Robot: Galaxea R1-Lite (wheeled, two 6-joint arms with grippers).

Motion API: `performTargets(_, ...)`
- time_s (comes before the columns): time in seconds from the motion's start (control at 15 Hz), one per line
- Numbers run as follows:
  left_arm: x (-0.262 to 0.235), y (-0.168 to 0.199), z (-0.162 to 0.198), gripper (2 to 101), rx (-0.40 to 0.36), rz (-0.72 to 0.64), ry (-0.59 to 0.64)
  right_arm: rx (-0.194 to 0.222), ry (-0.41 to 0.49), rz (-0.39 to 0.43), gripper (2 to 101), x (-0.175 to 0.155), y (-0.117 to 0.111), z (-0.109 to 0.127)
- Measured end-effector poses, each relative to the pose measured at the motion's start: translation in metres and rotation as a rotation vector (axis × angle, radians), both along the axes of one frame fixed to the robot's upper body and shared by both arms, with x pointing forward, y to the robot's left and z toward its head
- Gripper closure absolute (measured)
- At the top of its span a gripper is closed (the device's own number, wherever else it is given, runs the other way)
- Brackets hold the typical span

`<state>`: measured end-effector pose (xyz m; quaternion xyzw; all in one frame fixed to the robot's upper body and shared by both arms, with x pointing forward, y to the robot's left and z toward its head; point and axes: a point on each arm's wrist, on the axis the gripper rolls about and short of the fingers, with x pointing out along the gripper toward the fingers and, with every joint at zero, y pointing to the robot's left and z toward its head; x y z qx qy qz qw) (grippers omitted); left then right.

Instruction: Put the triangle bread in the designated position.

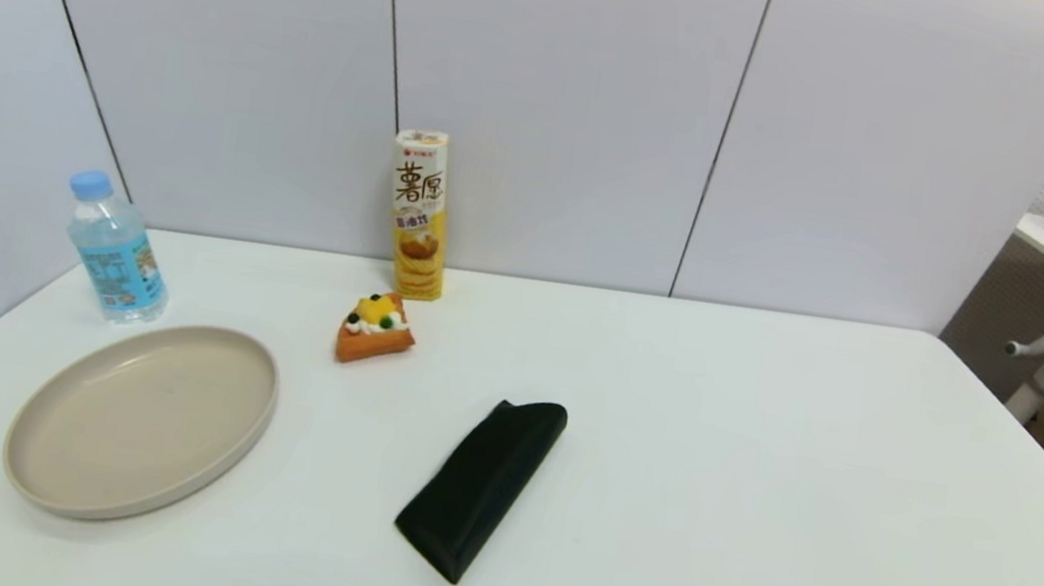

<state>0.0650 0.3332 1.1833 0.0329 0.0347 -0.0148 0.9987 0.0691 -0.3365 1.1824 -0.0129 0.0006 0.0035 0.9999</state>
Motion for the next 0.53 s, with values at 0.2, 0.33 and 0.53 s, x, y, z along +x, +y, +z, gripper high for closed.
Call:
performTargets(0.2, 0.0, 0.0, 0.0001, 5.3, 0.0, 0.0, 0.0, 0.0, 0.0, 0.0, 5.0, 0.0, 0.0, 0.0)
performTargets(0.33, 0.0, 0.0, 0.0, 5.3, 0.0, 0.0, 0.0, 0.0, 0.0, 0.0, 5.0, 0.0, 0.0, 0.0)
performTargets(0.53, 0.0, 0.0, 0.0001, 5.3, 0.0, 0.0, 0.0, 0.0, 0.0, 0.0, 5.0, 0.0, 0.0, 0.0)
